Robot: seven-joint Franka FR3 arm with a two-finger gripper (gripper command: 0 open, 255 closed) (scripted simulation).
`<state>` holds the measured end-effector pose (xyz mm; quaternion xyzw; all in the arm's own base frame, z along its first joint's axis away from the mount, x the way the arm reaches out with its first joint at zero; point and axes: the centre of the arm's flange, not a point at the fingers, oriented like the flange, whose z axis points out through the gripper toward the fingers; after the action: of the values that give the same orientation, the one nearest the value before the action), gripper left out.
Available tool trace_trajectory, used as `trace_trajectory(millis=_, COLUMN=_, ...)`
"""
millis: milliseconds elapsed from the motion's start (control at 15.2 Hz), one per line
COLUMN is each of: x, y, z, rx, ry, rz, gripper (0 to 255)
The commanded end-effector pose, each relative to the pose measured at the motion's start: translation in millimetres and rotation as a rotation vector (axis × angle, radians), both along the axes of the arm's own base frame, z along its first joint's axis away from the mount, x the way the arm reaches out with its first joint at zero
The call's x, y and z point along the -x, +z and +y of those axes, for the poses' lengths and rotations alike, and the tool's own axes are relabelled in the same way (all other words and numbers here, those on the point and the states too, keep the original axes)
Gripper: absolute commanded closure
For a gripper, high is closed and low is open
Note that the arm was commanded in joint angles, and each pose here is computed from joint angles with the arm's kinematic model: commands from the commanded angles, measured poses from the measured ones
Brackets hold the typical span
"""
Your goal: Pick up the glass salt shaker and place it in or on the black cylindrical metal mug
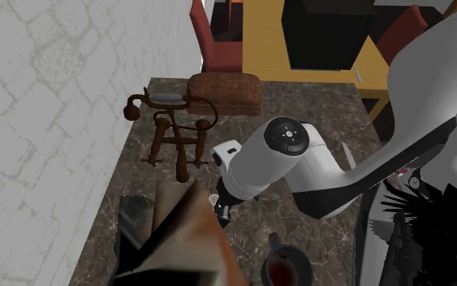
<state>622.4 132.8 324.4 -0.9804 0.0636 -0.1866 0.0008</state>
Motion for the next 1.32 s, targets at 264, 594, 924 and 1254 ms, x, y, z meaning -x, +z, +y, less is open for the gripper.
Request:
trace_trajectory(millis=264, x=6.7, y=-21.0, z=3.8, rx=-0.002, ry=0.004, rz=0.026, gripper=255)
trace_trajectory(millis=594, x=7.1, y=-10.2, z=-1.2, rx=-0.002, ry=0.004, rz=0.026, gripper=255)
trace_trajectory(millis=924, x=3.4, y=-0.8, z=3.3, rx=-0.001, ry=0.003, rz=0.026, gripper=255)
trace_trajectory(millis=1254, x=3.4, y=25.6, z=3.3, rx=-0.001, ry=0.003, rz=0.026, gripper=255)
